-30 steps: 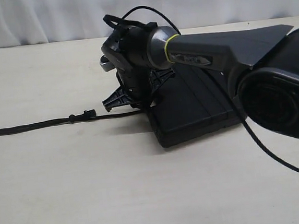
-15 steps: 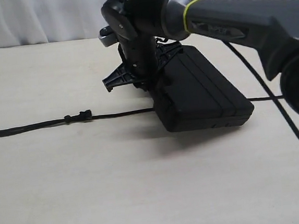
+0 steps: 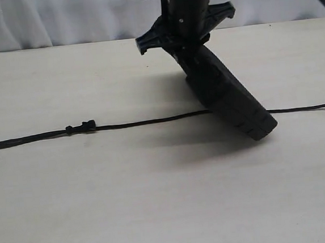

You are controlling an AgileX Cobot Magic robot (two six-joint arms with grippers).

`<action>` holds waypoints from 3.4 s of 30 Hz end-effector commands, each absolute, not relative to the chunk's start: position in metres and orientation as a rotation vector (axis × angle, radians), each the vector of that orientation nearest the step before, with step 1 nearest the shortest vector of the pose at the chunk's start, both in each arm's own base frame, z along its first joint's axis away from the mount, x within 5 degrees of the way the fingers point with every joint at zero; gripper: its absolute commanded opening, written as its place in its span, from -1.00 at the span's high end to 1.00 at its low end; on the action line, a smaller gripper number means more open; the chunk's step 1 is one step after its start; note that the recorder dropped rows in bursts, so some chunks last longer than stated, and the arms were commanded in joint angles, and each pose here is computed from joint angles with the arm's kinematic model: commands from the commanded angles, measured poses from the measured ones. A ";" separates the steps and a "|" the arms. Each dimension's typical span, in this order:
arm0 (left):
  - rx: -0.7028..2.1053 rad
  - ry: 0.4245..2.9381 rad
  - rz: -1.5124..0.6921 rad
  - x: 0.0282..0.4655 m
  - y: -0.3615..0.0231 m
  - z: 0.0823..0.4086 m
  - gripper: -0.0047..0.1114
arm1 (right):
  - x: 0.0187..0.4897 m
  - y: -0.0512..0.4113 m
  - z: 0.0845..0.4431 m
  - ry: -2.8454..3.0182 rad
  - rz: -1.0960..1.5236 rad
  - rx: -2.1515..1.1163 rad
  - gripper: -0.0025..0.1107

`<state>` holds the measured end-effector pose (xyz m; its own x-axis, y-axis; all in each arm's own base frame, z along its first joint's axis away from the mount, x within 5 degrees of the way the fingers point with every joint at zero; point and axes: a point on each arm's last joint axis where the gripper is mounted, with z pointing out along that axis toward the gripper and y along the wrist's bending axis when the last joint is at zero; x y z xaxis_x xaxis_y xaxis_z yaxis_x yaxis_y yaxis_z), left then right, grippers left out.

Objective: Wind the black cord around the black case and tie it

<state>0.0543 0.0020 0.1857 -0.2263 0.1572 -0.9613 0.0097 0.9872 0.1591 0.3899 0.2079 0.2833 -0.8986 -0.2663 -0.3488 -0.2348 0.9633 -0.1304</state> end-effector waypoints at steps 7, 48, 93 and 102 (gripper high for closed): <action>0.122 1.790 0.135 0.054 0.002 0.185 0.92 | 0.414 0.122 0.309 2.758 0.141 -0.326 0.88; 0.122 1.790 0.135 0.054 0.002 0.185 0.92 | 0.408 0.084 0.315 2.696 0.214 -0.298 0.88; 0.122 1.790 0.135 0.054 0.002 0.185 0.92 | 0.404 0.069 0.309 2.794 -0.014 -0.275 0.88; 0.122 1.790 0.135 0.054 0.002 0.185 0.92 | 0.403 0.073 0.309 2.794 0.048 -0.307 0.88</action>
